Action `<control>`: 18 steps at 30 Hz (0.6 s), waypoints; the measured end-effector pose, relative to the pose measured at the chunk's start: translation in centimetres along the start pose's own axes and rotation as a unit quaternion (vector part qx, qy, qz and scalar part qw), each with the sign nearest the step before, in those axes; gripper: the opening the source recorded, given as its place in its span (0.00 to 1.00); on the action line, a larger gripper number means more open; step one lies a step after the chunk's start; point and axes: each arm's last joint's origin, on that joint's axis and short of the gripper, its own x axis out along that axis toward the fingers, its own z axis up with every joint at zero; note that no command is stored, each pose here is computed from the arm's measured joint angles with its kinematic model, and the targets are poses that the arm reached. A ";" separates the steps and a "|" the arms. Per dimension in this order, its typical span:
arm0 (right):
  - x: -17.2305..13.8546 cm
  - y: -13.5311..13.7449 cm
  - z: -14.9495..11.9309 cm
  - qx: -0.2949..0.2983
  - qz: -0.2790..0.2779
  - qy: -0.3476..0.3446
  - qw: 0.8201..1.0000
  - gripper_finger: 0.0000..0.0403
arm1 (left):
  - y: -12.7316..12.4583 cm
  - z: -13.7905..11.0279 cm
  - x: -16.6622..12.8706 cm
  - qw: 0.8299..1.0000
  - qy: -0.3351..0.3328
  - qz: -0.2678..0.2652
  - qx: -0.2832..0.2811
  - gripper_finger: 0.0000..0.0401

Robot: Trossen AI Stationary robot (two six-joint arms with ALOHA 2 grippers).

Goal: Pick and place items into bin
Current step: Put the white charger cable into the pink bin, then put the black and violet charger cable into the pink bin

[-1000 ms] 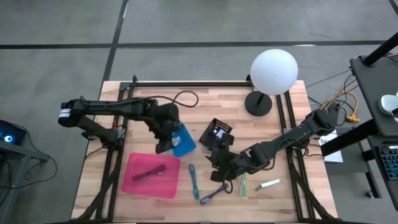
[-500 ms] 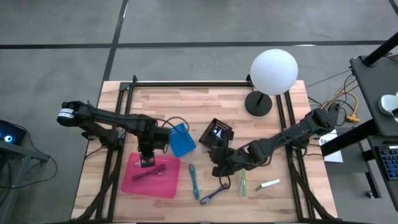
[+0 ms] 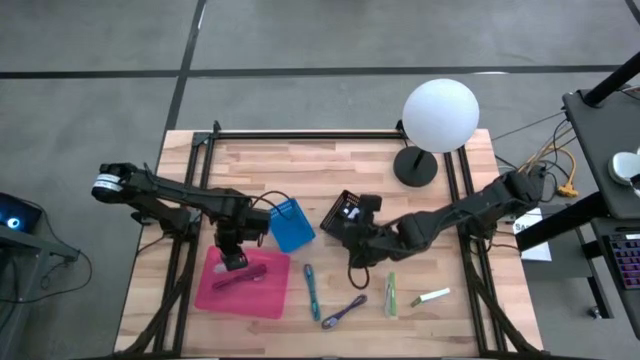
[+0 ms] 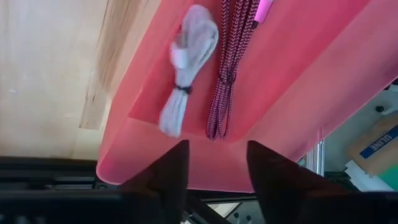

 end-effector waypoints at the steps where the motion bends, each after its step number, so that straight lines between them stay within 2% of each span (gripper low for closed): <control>1: 0.0 -0.1 0.0 -0.005 -0.001 0.000 1.000 0.19 | 0.0 0.0 0.0 1.000 -0.002 -0.001 -0.002 0.39; 6: 0.1 -0.4 0.0 -0.045 -0.004 0.004 0.999 0.20 | -0.7 1.0 -0.2 0.997 -0.045 -0.031 -0.050 0.47; 9: 0.2 -0.5 0.0 -0.054 -0.005 0.005 0.999 0.19 | -1.8 2.0 -1.2 0.990 -0.110 -0.079 -0.041 0.48; 11: 0.3 -0.6 0.0 -0.053 -0.006 0.006 0.999 0.19 | -2.8 2.8 -2.1 0.977 -0.178 -0.116 -0.021 0.48; 13: 0.3 -0.7 0.1 -0.051 -0.006 0.004 0.999 0.19 | -3.9 3.7 -3.4 0.953 -0.262 -0.151 0.012 0.48; 18: -0.8 -1.4 0.6 -0.029 0.021 -0.026 0.999 0.20 | -6.0 4.5 -6.8 0.857 -0.455 -0.229 0.080 0.48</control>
